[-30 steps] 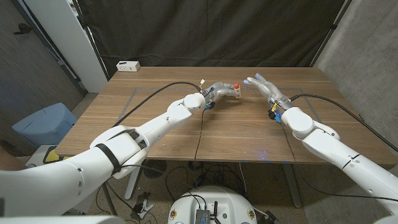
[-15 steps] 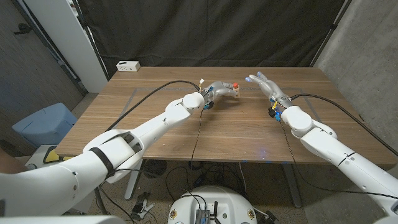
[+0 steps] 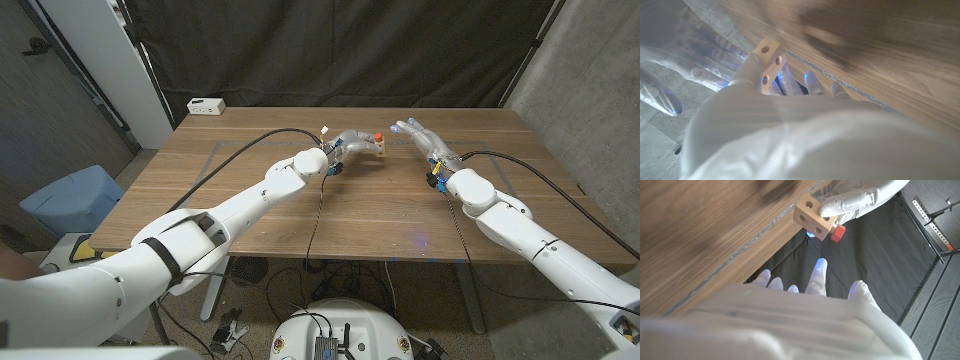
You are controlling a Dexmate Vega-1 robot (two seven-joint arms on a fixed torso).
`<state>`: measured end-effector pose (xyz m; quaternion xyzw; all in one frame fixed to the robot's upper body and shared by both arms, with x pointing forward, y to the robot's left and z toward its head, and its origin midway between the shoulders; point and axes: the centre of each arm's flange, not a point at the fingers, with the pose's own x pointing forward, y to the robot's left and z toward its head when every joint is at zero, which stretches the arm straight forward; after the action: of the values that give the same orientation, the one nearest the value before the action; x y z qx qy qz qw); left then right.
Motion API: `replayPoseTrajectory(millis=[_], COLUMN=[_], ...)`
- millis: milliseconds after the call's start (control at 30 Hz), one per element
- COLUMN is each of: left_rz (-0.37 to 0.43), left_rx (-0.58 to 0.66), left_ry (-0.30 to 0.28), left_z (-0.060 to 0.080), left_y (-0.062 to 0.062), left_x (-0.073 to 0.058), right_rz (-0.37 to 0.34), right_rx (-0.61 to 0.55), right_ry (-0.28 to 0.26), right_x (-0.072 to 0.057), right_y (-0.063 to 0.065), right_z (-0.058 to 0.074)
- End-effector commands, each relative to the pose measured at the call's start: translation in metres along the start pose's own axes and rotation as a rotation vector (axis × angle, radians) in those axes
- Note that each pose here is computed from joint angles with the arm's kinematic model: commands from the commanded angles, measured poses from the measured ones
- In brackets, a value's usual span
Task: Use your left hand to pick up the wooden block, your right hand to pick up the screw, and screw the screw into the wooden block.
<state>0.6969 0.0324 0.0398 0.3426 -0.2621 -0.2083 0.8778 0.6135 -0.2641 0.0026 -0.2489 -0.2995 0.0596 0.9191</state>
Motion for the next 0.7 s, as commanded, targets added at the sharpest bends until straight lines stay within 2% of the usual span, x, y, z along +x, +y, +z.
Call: replayPoseTrajectory(millis=[33, 700], left_rz=[-0.010, -0.027], left_rx=[0.000, 0.000], left_ry=[-0.004, 0.003], left_z=[0.001, 0.000], left_y=[-0.001, -0.002], left_x=[0.005, 0.011], right_rz=[0.034, 0.084], right_rx=[0.026, 0.031], right_ry=[0.001, -0.004], right_x=[0.012, 0.022], right_y=[0.008, 0.017], right_z=[-0.004, -0.002])
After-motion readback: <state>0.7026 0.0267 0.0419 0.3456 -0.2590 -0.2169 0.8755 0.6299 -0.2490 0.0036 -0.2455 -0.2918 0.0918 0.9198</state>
